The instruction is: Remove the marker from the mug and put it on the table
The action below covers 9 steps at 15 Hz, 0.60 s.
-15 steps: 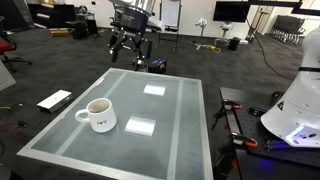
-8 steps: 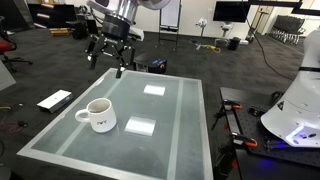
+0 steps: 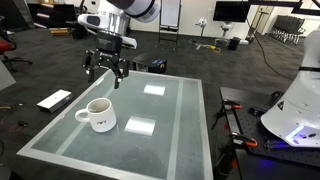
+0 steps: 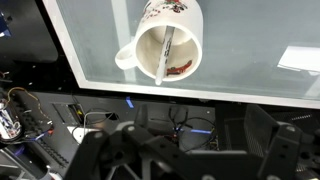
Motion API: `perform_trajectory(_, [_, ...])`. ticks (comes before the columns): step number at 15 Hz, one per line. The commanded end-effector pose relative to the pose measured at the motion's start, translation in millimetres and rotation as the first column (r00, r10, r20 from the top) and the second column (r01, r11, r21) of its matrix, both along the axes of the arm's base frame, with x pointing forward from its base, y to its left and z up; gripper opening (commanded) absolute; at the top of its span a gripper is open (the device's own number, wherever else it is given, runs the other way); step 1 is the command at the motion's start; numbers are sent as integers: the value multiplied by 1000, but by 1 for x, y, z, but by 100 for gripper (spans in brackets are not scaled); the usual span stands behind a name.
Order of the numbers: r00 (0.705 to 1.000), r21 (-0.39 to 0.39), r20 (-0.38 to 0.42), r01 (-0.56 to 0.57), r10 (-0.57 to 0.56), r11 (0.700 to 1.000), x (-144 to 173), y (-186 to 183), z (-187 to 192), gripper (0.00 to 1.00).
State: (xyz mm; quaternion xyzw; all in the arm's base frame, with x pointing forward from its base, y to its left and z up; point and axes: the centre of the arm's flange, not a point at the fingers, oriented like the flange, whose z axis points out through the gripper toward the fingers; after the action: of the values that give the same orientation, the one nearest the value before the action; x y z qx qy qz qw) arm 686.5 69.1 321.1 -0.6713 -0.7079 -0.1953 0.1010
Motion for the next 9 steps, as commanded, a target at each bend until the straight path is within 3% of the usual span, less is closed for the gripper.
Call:
perform_trajectory(1, [1000,-40,-12,5,-5,999,18,4,-9,87])
perform_trajectory(3, [1000,-50,-17,3,-4,999,22,5,-14,66])
perform_trajectory(5, [1000,-64,-17,13,-14,998,23,6,-17,59])
perform_trajectory(9, [999,-82,-21,39,-41,996,27,8,-21,58])
